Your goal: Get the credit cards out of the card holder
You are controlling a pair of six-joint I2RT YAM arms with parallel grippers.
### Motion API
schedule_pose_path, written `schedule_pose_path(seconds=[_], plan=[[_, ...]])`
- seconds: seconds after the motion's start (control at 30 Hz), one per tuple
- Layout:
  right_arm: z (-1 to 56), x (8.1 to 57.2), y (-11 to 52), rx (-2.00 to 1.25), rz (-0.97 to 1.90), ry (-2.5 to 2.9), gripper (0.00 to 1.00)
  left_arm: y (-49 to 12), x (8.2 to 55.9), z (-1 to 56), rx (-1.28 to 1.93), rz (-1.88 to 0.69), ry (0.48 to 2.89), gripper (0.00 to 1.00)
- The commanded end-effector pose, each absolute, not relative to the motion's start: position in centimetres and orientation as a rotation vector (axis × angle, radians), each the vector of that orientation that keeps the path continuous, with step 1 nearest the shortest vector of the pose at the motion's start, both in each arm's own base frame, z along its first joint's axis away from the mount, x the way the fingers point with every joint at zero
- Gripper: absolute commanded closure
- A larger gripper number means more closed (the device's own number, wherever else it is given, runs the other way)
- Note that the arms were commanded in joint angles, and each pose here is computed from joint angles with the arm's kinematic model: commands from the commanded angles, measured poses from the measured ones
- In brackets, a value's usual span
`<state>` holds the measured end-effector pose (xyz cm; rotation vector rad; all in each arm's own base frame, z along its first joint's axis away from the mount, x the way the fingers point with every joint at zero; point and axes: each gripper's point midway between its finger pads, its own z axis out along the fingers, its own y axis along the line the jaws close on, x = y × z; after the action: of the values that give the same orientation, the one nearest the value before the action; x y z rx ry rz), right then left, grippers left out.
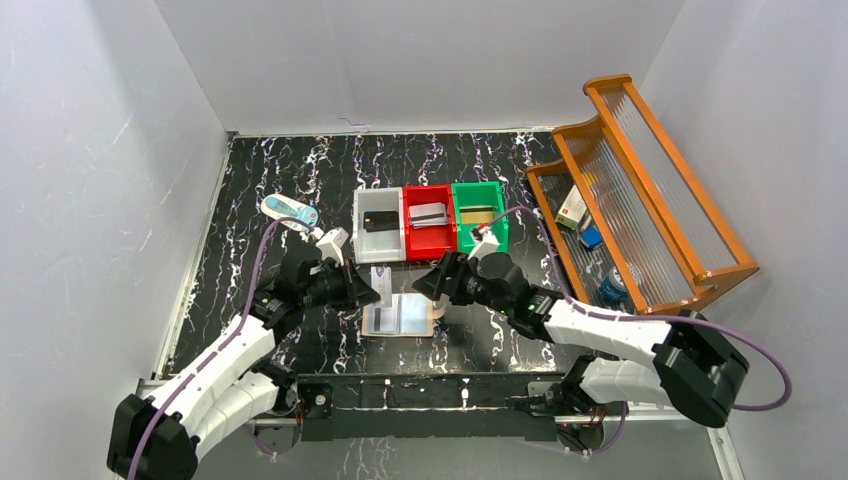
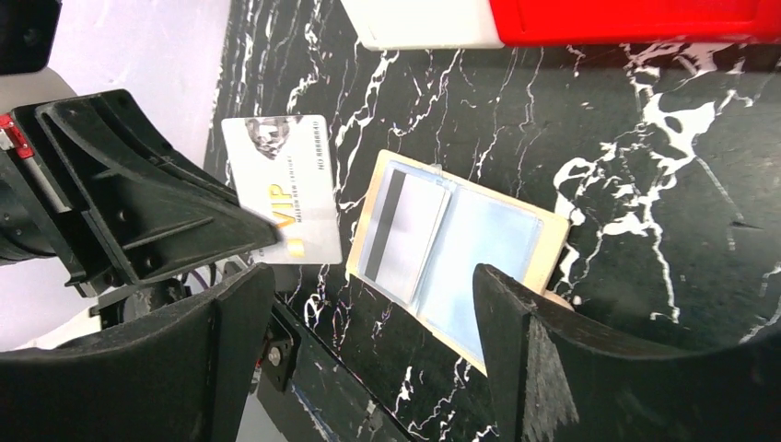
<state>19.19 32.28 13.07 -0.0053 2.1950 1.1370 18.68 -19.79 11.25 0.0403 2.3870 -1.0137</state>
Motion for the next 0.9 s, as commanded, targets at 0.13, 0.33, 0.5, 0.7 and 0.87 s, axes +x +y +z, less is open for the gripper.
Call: schedule_pose_path(seconds=[0.13,0.33,0.5,0.7,0.87], plan=[[17.8,18.8,32.0,-0.104,1.436,1.988,0.2,-21.9,17.7,14.6,0.133,-1.251,2.211,1.0],[19.3,17.5,33.8,-0.215,1.614,1.942,0.31,-23.7,16.4,16.9,0.176,-1.501,2.076,1.0],[19.3,17.4,34.6,-0.235,1.67,1.935,0.37,-24.3,15.8,18.2,0.214,-1.601,2.004,1.0],[19.6,16.9,35.0,-0.274,1.734,1.917,0.48,-24.6,15.3,18.5,0.254,-1.646,1.982,1.0],[20.3,16.6,34.9,-0.288,1.783,1.877,0.58,-24.8,15.1,18.6,0.272,-1.681,1.977,1.0]])
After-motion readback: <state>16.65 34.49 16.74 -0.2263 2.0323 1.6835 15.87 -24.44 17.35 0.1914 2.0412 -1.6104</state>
